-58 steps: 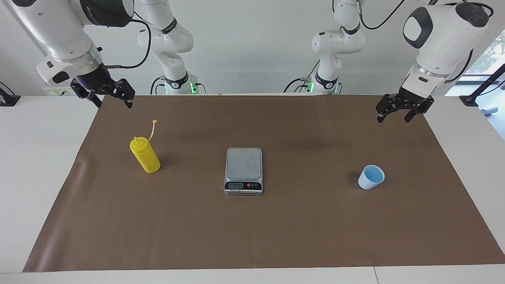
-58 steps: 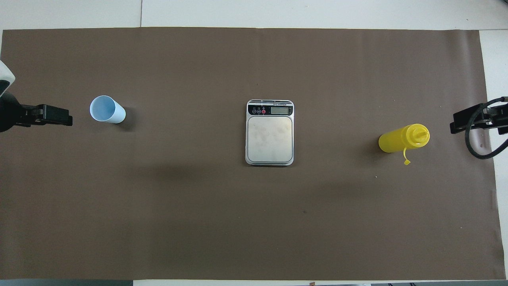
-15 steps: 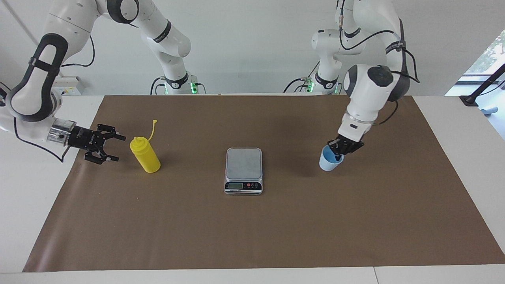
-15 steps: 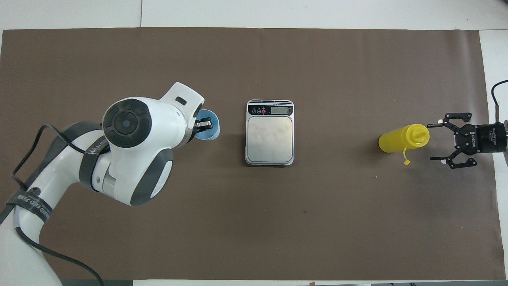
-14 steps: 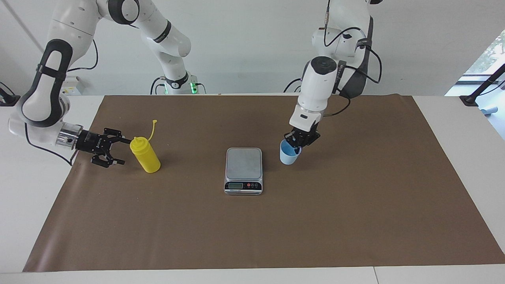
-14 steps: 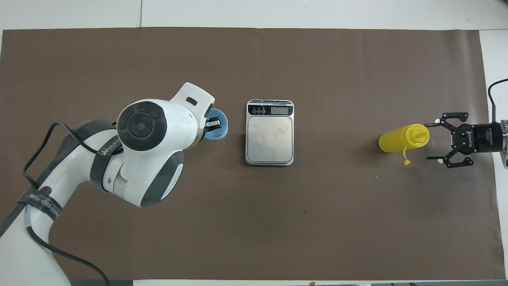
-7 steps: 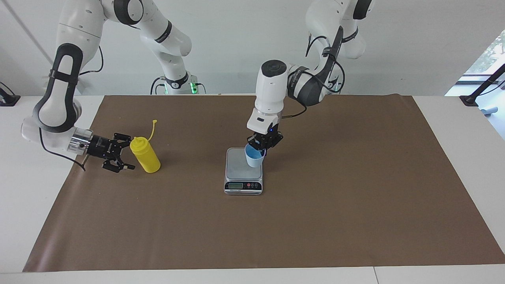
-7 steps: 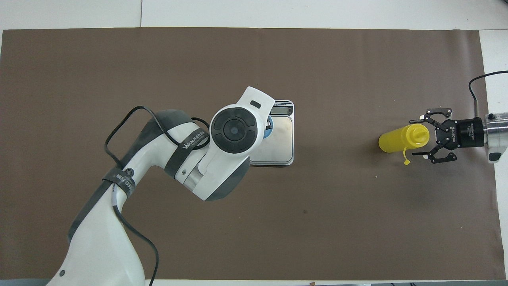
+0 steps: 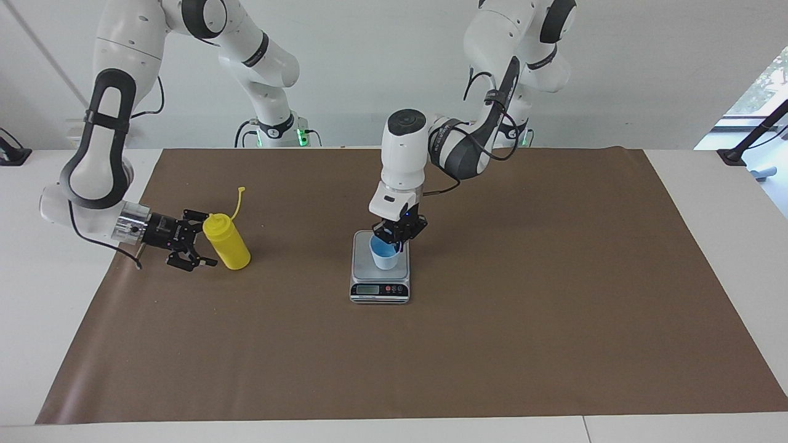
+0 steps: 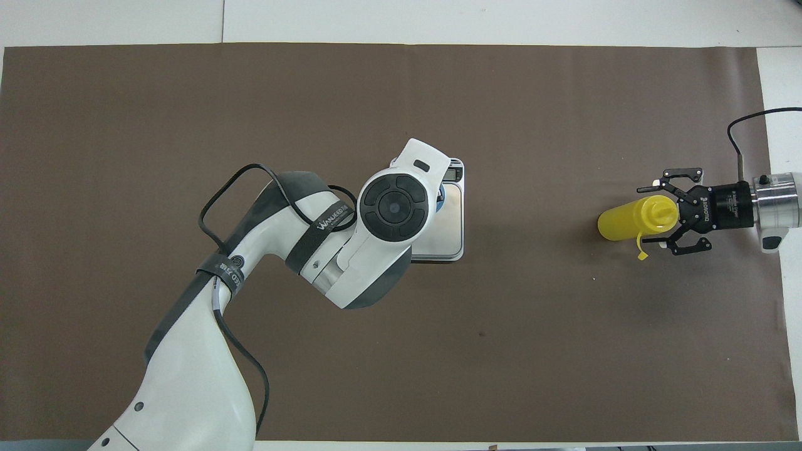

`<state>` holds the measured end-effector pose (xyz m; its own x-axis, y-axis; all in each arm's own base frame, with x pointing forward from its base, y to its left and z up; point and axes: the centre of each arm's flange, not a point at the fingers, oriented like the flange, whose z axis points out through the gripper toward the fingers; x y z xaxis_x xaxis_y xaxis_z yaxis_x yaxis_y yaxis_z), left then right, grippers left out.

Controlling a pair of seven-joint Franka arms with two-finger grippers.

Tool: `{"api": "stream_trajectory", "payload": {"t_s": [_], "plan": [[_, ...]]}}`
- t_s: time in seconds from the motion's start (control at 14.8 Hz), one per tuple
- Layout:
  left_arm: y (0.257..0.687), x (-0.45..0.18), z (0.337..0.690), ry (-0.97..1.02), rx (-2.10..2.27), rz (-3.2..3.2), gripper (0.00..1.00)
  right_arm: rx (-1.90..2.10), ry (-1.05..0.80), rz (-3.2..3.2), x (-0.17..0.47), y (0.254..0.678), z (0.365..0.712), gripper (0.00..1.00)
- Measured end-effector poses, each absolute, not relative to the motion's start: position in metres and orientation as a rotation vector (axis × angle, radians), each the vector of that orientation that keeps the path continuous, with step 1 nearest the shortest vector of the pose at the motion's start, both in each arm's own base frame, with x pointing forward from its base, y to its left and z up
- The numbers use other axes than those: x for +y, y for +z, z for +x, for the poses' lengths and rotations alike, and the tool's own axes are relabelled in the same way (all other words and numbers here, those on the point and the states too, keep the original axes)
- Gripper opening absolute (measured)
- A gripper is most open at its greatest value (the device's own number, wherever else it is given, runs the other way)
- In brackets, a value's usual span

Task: Pour seasoning into cup on scale with both arms
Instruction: 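Carry the blue cup onto the scale while the right gripper grasps the bottle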

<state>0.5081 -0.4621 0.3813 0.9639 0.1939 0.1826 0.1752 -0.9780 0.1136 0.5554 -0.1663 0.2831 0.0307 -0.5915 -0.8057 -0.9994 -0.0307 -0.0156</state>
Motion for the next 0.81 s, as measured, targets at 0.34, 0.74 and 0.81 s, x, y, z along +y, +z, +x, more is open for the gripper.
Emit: {"api": "stream_trajectory", "payload": {"t_s": [0.34, 0.74, 0.81], "plan": [[0.374, -0.467, 0.5, 0.288, 0.263, 3.02, 0.67, 1.611, 0.849, -1.691, -0.153, 0.282, 0.559, 1.0], [0.441, -0.443, 0.489, 0.275, 0.283, 3.065, 1.0, 1.625, 0.84, -1.686, -0.154, 0.279, 0.557, 0.91], [0.451, -0.432, 0.489, 0.266, 0.266, 3.088, 1.0, 1.626, 0.84, -1.686, -0.154, 0.278, 0.557, 0.75]]}}
